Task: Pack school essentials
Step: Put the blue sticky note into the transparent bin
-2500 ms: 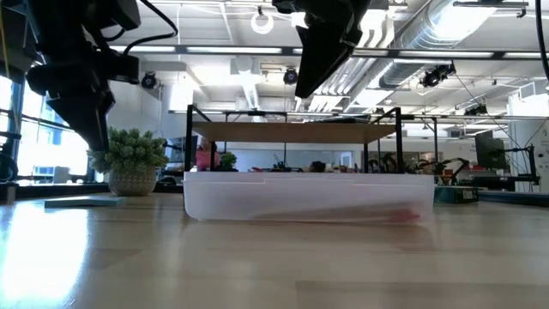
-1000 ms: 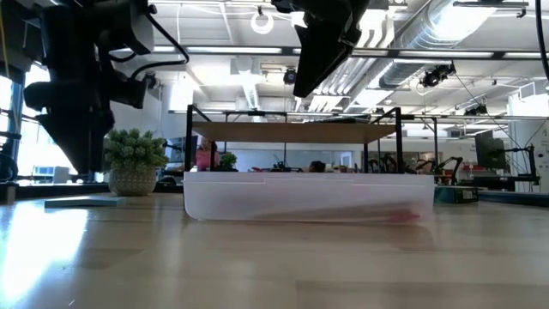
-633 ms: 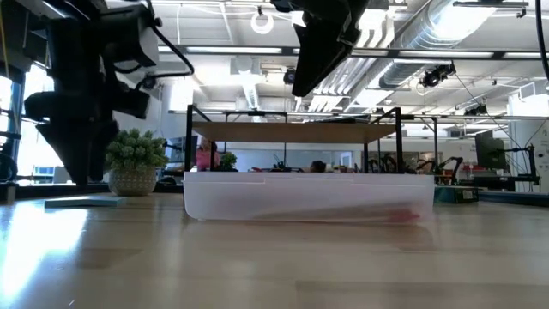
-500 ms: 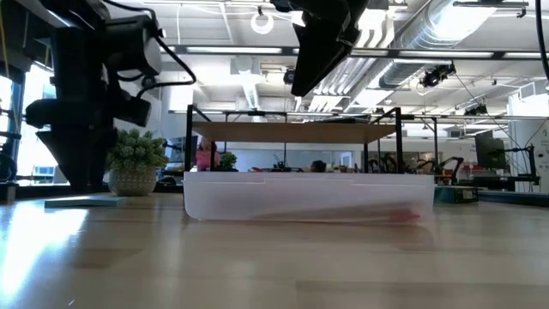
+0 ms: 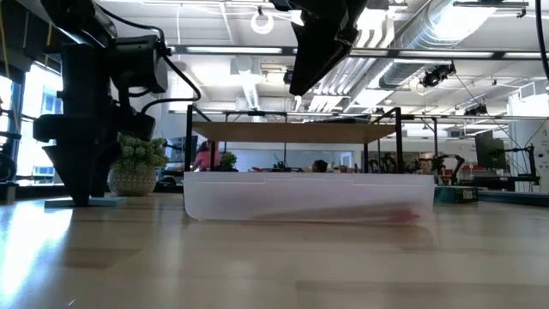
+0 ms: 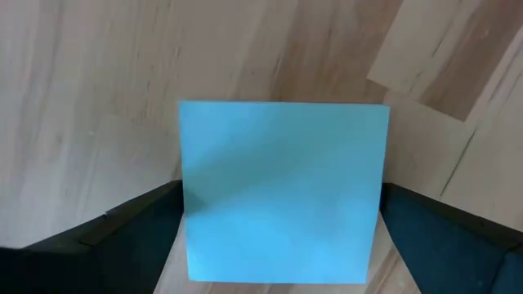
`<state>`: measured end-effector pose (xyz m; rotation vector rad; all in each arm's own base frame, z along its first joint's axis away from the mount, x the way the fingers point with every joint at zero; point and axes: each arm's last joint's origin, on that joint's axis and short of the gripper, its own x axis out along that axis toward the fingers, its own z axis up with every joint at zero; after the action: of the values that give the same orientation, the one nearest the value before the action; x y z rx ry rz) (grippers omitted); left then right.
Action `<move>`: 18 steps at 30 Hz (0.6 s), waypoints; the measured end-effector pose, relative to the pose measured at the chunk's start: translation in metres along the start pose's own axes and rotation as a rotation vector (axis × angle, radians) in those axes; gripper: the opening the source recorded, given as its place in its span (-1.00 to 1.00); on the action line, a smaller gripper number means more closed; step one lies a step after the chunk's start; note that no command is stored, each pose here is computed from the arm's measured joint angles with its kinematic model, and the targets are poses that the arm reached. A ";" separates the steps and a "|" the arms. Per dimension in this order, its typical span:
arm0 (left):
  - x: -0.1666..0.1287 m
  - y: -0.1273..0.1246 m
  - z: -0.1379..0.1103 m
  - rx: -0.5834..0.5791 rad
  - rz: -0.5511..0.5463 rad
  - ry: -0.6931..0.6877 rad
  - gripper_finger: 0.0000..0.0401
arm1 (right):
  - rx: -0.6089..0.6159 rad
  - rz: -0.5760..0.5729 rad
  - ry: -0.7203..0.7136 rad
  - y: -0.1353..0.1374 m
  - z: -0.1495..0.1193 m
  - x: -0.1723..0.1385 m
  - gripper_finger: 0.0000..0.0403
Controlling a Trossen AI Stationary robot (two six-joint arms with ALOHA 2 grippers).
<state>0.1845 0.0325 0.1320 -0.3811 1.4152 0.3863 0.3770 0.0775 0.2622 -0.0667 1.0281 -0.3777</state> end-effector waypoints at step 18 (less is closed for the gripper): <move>0.004 0.000 0.001 -0.011 0.019 0.010 0.67 | 0.003 0.002 -0.005 0.000 0.001 0.000 -0.40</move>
<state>0.1862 0.0330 0.1277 -0.3791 1.4280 0.4080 0.3775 0.0777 0.2625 -0.0643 1.0225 -0.3770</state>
